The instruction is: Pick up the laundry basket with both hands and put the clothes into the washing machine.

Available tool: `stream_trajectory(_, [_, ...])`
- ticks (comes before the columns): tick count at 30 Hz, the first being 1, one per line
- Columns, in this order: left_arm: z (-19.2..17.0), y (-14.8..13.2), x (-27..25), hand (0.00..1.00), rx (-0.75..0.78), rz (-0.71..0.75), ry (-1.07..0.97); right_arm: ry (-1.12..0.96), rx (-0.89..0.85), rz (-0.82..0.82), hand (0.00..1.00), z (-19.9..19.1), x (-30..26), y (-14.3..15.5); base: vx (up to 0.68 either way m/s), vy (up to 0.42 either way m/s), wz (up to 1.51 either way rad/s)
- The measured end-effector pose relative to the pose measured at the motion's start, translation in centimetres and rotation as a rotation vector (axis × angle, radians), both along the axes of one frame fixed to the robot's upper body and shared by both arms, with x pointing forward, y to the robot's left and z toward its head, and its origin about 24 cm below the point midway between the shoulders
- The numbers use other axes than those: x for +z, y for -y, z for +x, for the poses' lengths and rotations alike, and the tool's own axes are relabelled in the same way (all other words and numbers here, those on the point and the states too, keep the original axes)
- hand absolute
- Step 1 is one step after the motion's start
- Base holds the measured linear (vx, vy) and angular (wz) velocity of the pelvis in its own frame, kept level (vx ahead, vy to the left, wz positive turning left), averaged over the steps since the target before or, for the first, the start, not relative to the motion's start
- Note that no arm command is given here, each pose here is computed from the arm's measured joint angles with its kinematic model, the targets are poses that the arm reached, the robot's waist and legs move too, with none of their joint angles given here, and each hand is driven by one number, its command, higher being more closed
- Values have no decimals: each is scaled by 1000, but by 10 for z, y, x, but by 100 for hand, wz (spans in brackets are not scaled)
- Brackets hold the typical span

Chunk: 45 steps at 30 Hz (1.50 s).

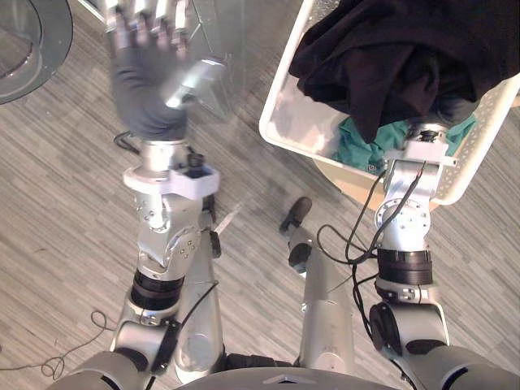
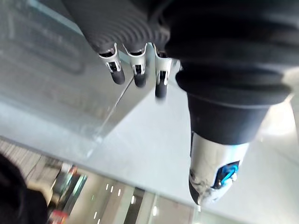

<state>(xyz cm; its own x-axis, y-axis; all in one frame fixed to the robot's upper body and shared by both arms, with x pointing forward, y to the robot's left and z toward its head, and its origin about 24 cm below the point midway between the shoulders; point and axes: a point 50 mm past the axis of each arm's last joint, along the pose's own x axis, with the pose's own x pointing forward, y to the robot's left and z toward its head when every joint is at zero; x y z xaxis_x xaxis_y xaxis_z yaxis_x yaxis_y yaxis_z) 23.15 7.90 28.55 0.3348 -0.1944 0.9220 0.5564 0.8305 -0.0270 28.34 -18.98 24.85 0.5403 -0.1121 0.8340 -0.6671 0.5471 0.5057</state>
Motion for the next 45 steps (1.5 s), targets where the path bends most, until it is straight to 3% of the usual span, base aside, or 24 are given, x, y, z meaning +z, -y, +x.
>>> stream_trajectory(9, [8,18,-14,0,62,242,3,-52,-30,-66,100,-19,-27,3,-2,-14,-5])
stream_trajectory(19, [10,39,-53,0,-68,702,3,47,-2,-200,100,-45,-19,-5,-6,-10,-3])
stream_trajectory(24, [5,47,-65,0,-130,830,20,29,31,-231,100,-47,-26,-12,-2,5,-4])
stream_trajectory(29, [4,52,-66,0,-168,820,-3,28,18,-232,100,-47,-26,-16,-6,4,-3])
stream_trajectory(35, [9,67,-61,0,-243,607,-139,40,23,-110,100,-48,-20,-24,-9,-4,-2])
stream_trajectory(45, [20,73,-49,0,-147,470,-181,38,126,-100,100,-46,-18,-46,-4,-5,2])
